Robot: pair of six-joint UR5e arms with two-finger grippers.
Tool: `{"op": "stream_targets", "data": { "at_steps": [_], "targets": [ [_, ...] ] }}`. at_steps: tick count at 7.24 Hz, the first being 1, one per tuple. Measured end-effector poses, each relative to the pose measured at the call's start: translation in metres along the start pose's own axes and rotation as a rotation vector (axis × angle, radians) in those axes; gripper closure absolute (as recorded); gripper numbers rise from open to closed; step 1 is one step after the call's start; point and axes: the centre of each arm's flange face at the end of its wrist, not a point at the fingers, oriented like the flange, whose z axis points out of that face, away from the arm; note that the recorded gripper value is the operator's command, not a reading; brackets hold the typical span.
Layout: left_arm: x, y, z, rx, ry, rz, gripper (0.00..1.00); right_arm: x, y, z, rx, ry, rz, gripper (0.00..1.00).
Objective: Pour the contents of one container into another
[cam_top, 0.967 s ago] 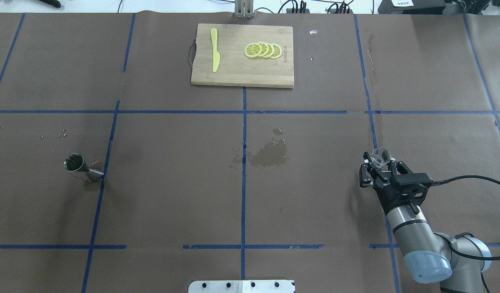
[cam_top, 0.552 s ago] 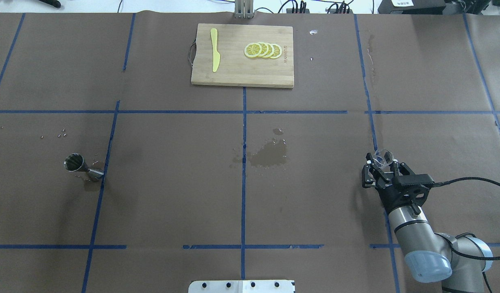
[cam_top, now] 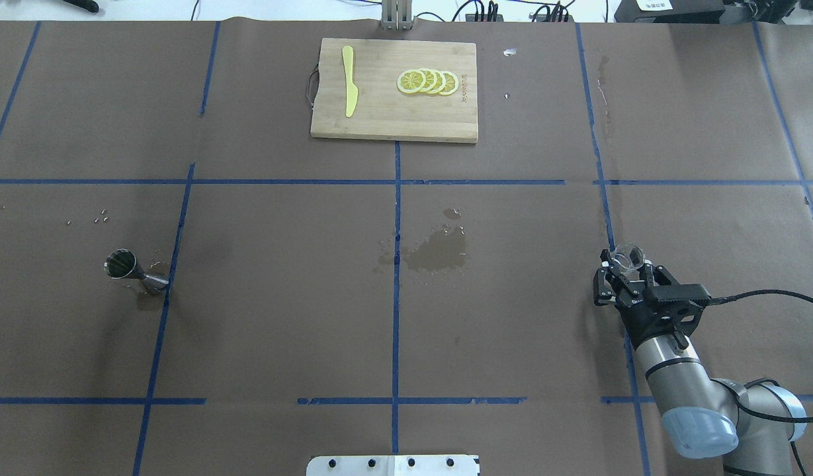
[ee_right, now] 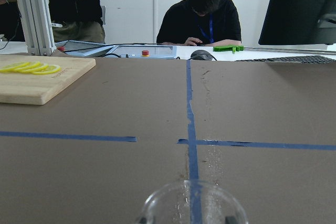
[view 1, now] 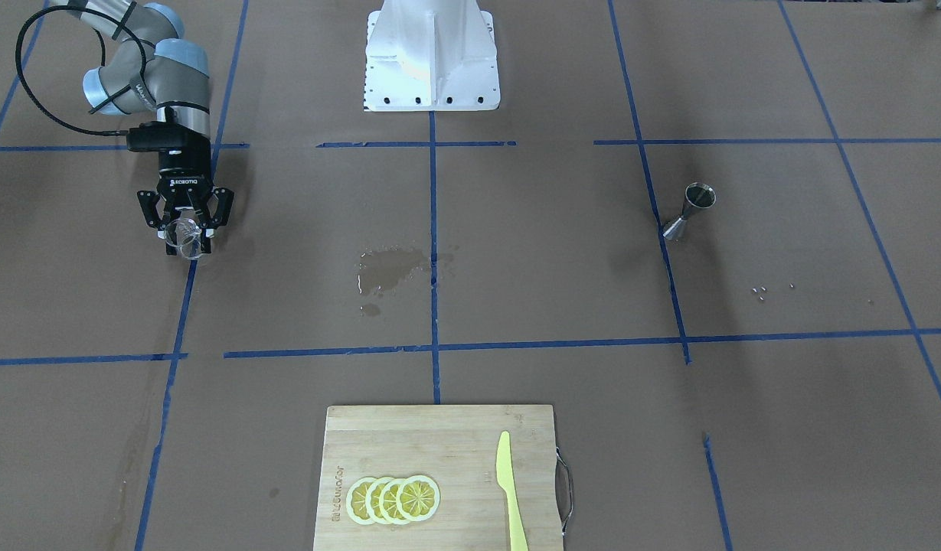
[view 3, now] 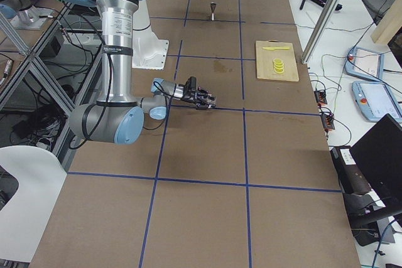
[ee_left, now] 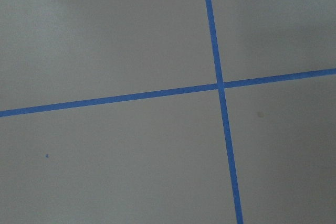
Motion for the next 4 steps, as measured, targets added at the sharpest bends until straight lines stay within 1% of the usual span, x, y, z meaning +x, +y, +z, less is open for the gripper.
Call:
{"op": "stream_targets", "data": {
  "at_steps": [1, 4],
  "targets": [
    [0.0001, 0.0, 0.0001, 0.0, 0.0, 0.0, 0.0, -0.0007, 0.0, 0.0001, 0.0, 0.0, 0.005, 0.0],
    [0.0001, 0.0, 0.0, 0.0, 0.001, 0.002, 0.0, -0.0044, -0.0013, 0.0005, 0.002, -0.003, 0.017, 0.0]
  ]
}}
